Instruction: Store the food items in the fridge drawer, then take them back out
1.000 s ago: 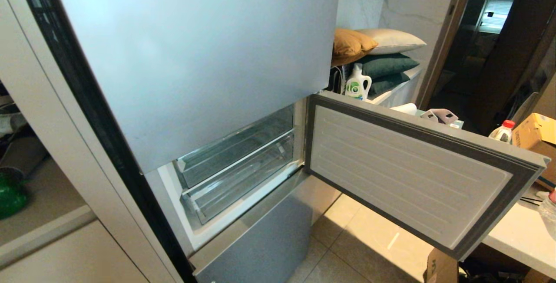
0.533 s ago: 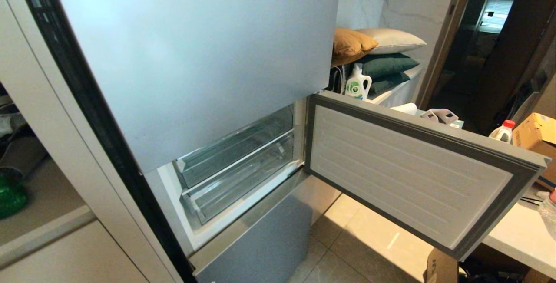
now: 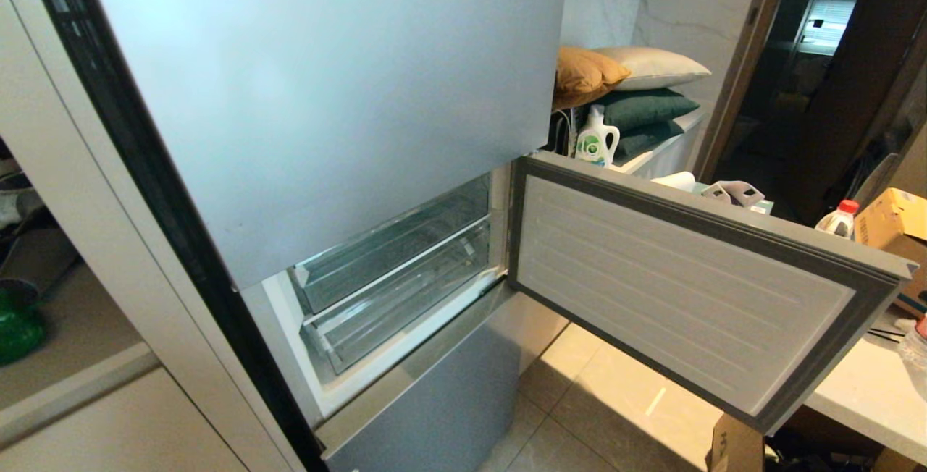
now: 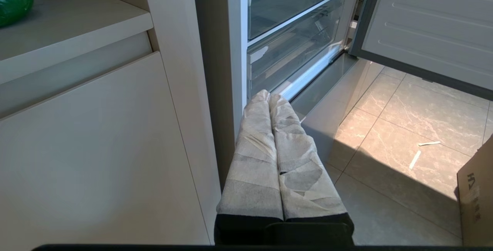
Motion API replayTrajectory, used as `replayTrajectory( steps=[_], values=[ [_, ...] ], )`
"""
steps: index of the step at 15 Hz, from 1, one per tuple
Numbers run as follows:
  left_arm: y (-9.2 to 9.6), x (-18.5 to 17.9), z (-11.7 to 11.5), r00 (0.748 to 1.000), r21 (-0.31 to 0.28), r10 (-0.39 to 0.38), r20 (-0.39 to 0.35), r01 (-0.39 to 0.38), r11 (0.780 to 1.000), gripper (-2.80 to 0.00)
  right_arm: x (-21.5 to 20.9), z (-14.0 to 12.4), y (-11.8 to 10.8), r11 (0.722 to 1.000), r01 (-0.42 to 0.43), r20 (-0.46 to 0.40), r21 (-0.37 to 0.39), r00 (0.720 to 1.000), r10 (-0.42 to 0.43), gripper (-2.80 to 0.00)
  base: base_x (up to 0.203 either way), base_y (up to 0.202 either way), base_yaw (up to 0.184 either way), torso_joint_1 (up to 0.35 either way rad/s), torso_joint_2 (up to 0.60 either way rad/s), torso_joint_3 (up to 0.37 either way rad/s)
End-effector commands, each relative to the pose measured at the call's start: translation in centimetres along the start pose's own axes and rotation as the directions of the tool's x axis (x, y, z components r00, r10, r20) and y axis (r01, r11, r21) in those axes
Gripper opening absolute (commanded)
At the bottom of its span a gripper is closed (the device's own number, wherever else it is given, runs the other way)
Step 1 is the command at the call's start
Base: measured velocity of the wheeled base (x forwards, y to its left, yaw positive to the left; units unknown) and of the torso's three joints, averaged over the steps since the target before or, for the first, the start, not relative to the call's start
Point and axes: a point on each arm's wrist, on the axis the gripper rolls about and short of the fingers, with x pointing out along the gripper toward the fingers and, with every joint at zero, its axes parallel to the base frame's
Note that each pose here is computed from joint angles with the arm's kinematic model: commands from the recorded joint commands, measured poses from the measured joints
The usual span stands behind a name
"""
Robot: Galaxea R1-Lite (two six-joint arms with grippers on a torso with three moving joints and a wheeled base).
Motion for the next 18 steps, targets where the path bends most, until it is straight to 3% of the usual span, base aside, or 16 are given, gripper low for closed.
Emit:
replayTrajectory(
  steps=[1, 6, 13, 18],
  values=[
    [0.0, 0.1, -0.3, 1.0, 0.0, 0.0, -0.011, 0.0, 1.0, -2.8, 0.4, 0.1, -0.6, 1.0, -0.005, -0.001, 0.006, 1.0, 0.005, -2.8, 0.0, 0.0, 0.0, 0.0, 0.0, 0.0],
    [0.0, 0.1, -0.3, 1.0, 0.0, 0.0, -0.011, 0.0, 1.0, -2.8, 0.6, -0.1, -1.2, 0.996, -0.089, -0.021, 0.02, 0.996, 0.09, -2.8, 0.0, 0.0, 0.0, 0.0, 0.0, 0.0],
    [0.0, 0.1, -0.3, 1.0, 0.0, 0.0, -0.011, 0.0, 1.0, -2.8, 0.9, -0.3, -1.7, 0.994, -0.108, -0.034, 0.034, 0.993, 0.109, -2.8, 0.0, 0.0, 0.0, 0.0, 0.0, 0.0],
    [0.0, 0.1, -0.3, 1.0, 0.0, 0.001, -0.011, -0.001, 1.0, -2.8, -1.1, -0.8, -0.4, 0.989, -0.145, -0.039, 0.036, 0.988, 0.146, -2.8, 0.0, 0.0, 0.0, 0.0, 0.0, 0.0]
  ],
)
